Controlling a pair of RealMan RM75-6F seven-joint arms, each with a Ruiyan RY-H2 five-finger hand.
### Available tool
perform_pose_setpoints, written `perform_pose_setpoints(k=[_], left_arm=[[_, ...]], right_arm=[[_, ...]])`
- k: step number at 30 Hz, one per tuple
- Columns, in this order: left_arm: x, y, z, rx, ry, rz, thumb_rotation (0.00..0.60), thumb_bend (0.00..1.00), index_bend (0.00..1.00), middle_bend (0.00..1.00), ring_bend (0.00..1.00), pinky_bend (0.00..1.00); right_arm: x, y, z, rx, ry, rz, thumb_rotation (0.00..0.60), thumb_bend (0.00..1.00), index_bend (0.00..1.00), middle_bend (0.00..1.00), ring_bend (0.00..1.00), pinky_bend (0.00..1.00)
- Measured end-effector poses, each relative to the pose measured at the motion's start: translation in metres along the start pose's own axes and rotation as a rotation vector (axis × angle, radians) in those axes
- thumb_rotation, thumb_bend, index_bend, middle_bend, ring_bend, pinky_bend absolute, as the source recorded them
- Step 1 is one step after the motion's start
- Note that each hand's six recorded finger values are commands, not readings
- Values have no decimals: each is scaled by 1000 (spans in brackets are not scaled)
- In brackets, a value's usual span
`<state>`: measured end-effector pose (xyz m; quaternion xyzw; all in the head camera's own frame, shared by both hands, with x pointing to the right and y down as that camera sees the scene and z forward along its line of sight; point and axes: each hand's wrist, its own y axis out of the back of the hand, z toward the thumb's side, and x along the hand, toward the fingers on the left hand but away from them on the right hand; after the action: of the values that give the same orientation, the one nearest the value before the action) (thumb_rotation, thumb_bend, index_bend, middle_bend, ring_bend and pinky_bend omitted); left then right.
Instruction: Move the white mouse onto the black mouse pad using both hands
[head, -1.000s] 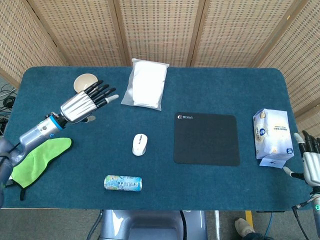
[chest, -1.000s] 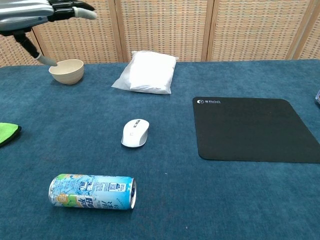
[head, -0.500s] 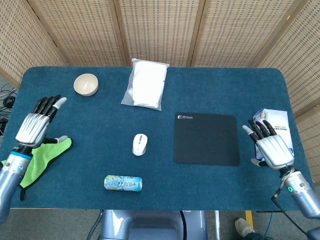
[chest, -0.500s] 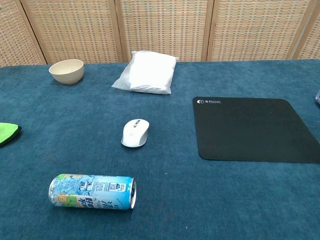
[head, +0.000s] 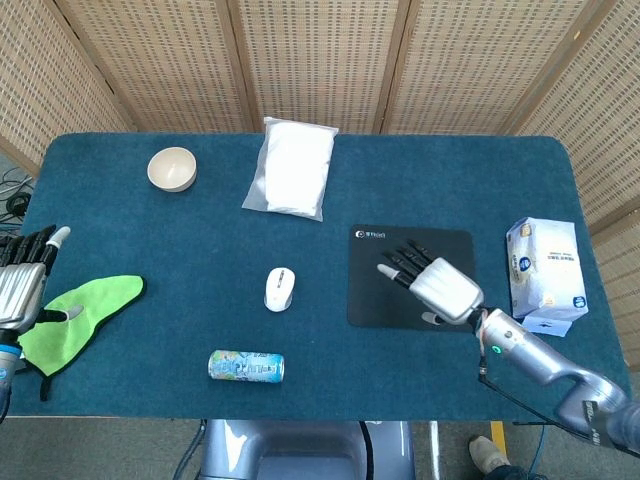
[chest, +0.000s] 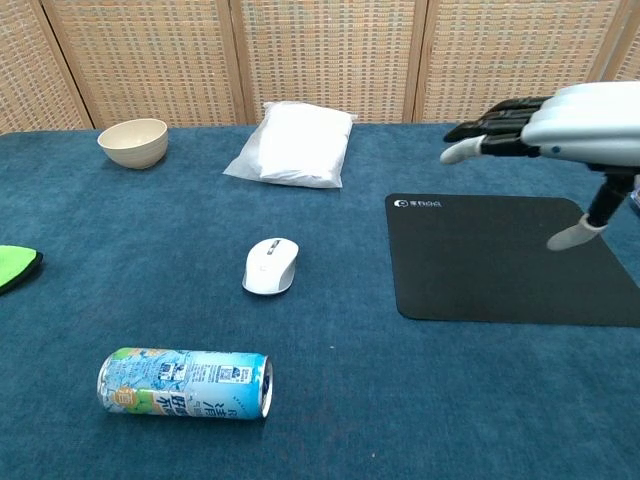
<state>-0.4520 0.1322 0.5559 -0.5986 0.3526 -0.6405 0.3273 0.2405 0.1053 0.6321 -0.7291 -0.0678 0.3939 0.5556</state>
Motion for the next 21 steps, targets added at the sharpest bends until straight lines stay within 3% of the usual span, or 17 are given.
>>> perform_pose_setpoints(k=[3, 9, 14, 21], left_arm=[[-2, -1, 5, 26, -9, 2, 600, 0, 0, 0, 0, 0], [-6, -4, 11, 50, -19, -2, 600, 0, 0, 0, 0, 0], [-6, -4, 14, 44, -23, -2, 600, 0, 0, 0, 0, 0], [-3, -6, 12, 40, -13, -10, 600, 0, 0, 0, 0, 0]], right_arm=[[-24, -2, 15, 37, 73, 9, 600, 58, 53, 2, 0, 0], [-72, -8, 40, 103, 170, 27, 600, 164, 78, 36, 0, 0], [-104, -6, 62, 143, 251, 23, 600, 323, 104, 79, 2, 23], [-135, 0, 91, 297, 389, 0, 600, 363, 104, 97, 14, 48]])
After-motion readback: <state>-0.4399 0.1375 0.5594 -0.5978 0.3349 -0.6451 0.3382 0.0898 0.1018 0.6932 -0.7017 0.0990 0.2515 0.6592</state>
